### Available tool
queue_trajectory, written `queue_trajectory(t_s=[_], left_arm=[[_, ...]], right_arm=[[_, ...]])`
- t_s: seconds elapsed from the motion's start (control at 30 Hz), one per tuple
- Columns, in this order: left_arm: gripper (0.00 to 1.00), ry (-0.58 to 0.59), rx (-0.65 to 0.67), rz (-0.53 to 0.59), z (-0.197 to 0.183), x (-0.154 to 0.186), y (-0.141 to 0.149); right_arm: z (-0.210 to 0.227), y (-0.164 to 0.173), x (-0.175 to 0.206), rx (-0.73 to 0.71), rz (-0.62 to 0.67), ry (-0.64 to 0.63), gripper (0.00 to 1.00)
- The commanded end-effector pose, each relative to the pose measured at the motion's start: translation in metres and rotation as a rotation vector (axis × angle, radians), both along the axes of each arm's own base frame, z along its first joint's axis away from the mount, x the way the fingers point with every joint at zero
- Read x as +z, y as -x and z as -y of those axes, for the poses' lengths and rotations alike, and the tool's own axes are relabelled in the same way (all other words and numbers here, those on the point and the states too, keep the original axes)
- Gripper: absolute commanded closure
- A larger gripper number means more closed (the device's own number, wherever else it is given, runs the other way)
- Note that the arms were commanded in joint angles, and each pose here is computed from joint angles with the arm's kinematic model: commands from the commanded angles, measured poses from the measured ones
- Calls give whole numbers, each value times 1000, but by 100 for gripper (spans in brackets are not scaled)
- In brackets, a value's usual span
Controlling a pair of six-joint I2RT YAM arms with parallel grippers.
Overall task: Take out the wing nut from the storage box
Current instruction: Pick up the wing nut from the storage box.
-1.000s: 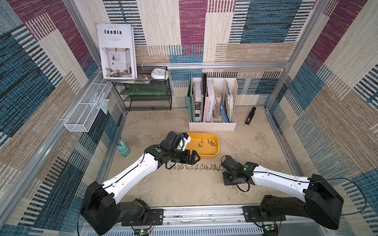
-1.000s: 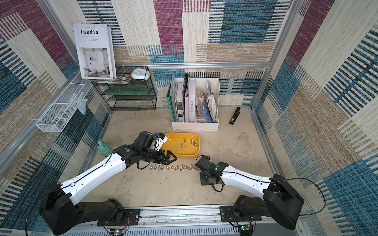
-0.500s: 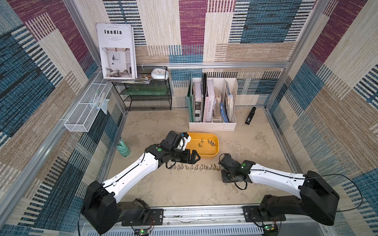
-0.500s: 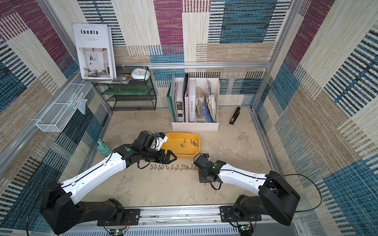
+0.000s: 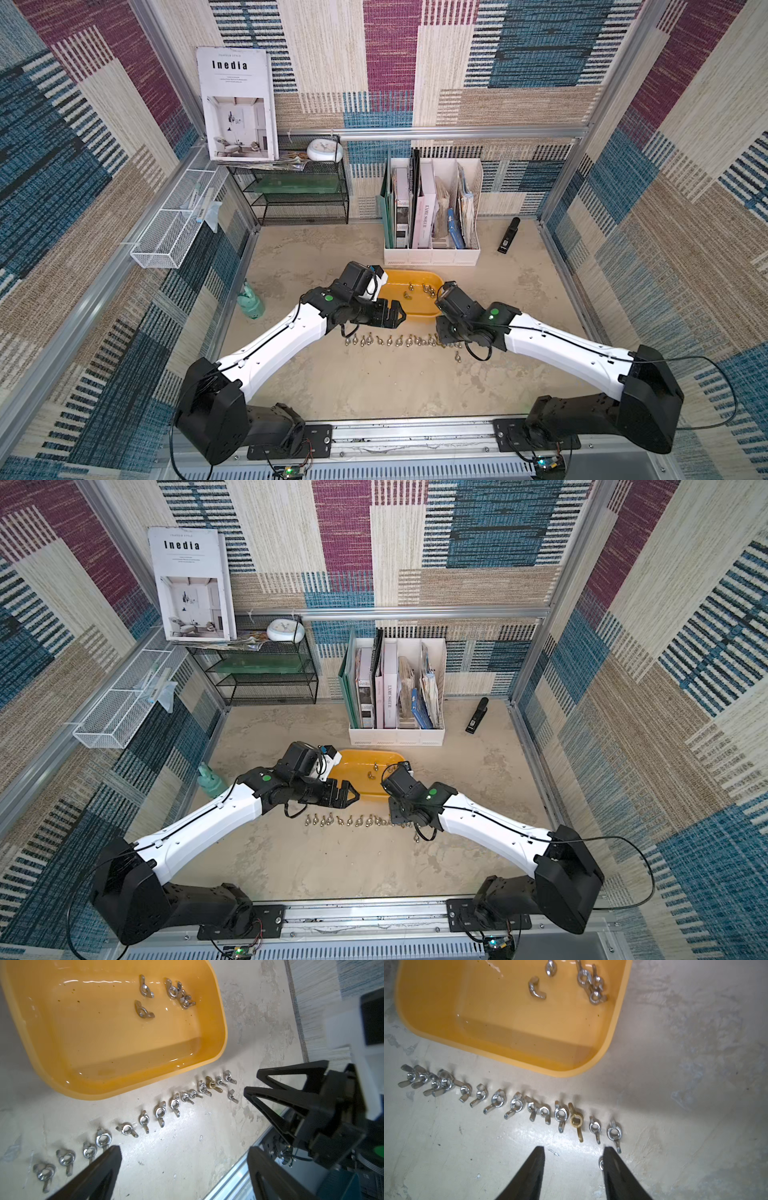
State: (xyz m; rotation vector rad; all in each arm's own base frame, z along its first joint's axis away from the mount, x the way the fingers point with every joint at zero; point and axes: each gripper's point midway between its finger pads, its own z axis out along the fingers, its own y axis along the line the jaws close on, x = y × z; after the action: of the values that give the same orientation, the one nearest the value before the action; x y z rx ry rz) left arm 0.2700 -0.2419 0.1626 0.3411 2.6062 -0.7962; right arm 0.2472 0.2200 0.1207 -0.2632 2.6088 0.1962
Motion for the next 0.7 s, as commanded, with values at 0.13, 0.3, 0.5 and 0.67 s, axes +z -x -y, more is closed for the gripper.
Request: queue_trajectory(t_s=[0.13, 0.3, 0.5, 0.67], left_arm=[[1, -51, 106, 15, -29, -1, -18], [1, -58, 137, 12, -40, -1, -24], [1, -62, 155, 14, -47, 2, -30], [1, -62, 163, 9, -50, 1, -33]], right_arm=[[-29, -48, 9, 109, 56, 20, 42], [-54, -81, 4, 176, 57, 12, 42], [-68, -112, -21, 215, 4, 20, 44], [-68, -134, -42, 204, -53, 21, 51]])
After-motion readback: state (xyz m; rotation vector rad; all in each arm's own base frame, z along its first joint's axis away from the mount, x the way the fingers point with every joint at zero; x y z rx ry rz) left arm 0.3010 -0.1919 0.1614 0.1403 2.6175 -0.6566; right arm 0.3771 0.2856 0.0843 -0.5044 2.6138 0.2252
